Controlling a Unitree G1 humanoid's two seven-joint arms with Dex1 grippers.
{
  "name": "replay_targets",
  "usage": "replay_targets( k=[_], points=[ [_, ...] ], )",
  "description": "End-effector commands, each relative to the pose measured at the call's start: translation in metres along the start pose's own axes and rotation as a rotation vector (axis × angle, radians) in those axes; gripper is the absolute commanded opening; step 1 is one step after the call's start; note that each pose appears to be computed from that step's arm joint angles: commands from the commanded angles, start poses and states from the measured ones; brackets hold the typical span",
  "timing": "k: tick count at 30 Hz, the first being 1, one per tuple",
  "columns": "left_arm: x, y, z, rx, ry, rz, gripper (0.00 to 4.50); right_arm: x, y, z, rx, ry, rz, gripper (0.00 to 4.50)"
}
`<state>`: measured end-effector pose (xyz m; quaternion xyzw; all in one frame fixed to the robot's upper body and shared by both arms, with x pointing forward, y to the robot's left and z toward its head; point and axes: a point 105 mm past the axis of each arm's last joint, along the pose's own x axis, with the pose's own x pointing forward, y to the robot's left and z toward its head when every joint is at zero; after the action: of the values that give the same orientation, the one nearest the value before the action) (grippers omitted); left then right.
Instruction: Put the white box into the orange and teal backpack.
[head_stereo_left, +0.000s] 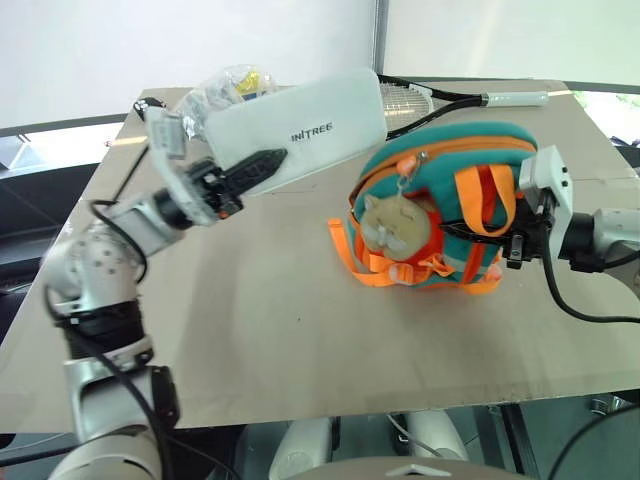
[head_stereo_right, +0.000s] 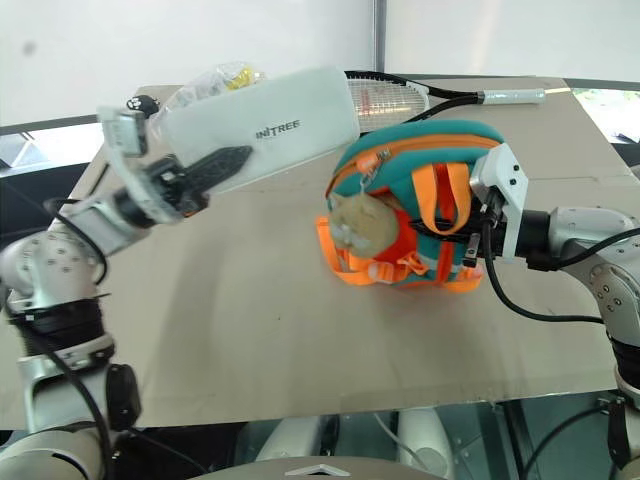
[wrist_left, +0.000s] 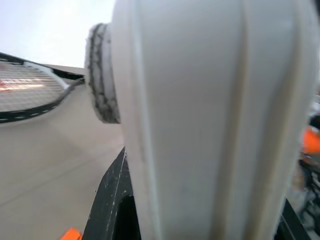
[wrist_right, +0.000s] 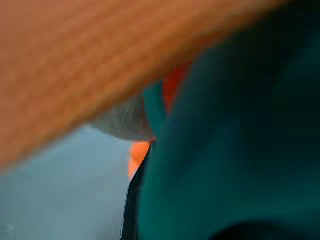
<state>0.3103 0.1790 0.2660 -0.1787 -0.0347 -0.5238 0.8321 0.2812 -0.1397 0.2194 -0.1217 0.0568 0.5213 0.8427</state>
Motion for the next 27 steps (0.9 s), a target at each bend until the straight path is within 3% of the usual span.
replay_targets(
  k=[1,10,19,27],
  points=[
    [-0.004,-0.031,0.021,0.02,-0.018,-0.15,1.06,-0.008,-0.007,0.01,-0.066,-0.028,-0.042,0.03],
    [-0.018,-0.031,0.012,0.152,0.126,-0.099,1.06,-0.009,-0.014,0.013,-0.069,-0.053,-0.013,0.03],
    [-0.001,-0.027,-0.029,0.399,0.329,-0.2,1.06,-0.011,0.001,0.024,-0.085,-0.067,0.109,0.03],
    [0.014,-0.03,-0.036,0.517,0.413,-0.309,1.06,-0.006,0.001,0.03,-0.102,-0.074,0.125,0.03]
  ],
)
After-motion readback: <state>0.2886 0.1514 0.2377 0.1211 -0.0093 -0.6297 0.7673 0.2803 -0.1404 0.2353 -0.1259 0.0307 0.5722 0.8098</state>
